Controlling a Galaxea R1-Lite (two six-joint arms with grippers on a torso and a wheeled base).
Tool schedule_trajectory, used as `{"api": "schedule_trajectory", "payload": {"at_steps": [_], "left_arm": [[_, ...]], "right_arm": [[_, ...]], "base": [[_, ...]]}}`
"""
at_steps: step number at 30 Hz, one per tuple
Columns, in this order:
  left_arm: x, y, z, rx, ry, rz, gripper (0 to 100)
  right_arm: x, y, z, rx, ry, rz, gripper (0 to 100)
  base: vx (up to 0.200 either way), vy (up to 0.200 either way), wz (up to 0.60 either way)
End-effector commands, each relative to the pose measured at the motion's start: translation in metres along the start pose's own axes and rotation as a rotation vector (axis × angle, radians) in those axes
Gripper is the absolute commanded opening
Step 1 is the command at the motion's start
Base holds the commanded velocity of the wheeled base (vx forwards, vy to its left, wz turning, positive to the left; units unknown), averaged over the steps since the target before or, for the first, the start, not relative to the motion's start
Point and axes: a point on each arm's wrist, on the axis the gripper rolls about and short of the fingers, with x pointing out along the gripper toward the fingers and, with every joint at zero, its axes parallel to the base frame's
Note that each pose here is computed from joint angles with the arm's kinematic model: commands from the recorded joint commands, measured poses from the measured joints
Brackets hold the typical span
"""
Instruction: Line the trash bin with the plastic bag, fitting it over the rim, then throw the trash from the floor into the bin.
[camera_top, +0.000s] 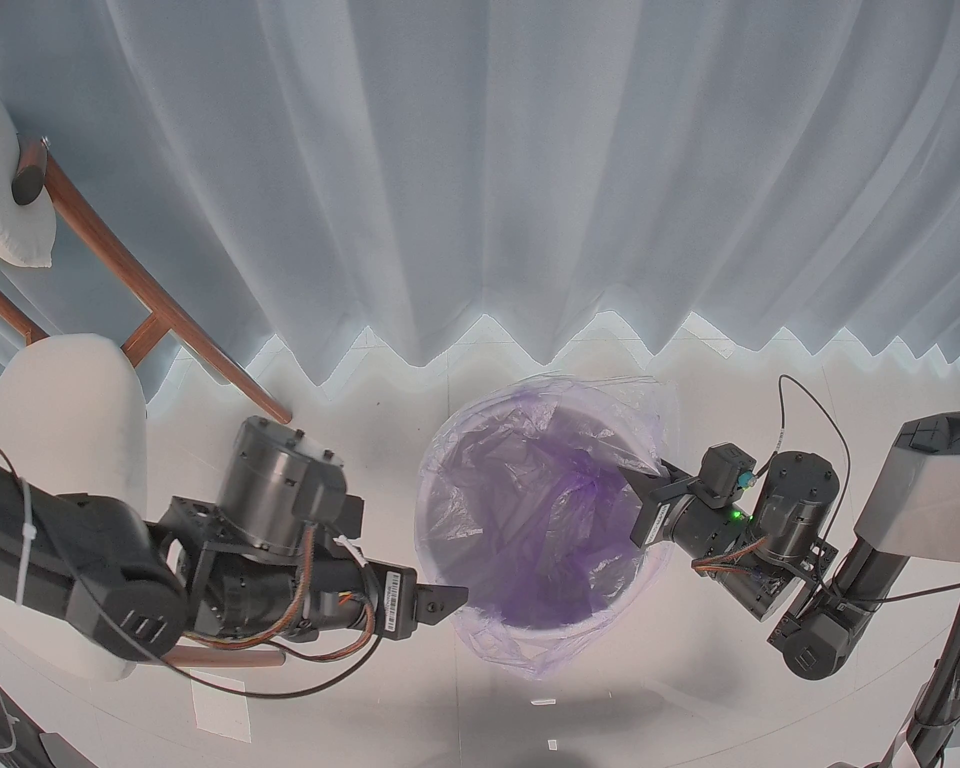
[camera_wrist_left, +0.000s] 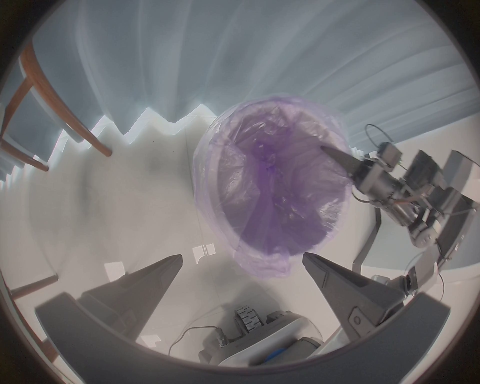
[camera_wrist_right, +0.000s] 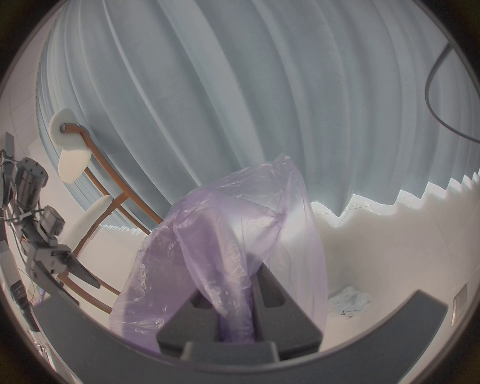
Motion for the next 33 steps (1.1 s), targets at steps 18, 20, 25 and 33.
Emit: {"api": "schedule_trajectory", "payload": {"at_steps": [18,20,25,33], "left_arm": [[0.070,-0.027,0.023,-0.229,0.094,0.124,100],[0.071,-0.029,0.027,-0.243,0.083,0.118,100],[0.069,-0.028,0.040,-0.281,0.040,0.107,100],[0.058,-0.015,0.056,-0.332,-0.042,0.093,100]], "right_arm": [[-0.008,0.003,0.016,0.019,-0.054,0.015,0],[-0.009,0.003,0.017,0.036,-0.054,0.017,0],[-0.011,0.004,0.021,0.081,-0.063,0.025,0],[-0.013,0.004,0.022,0.131,-0.066,0.032,0]], "base": [[0.000,0.000,0.00],[0.000,0.000,0.00],[0.000,0.000,0.00],[0.000,0.000,0.00]]}}
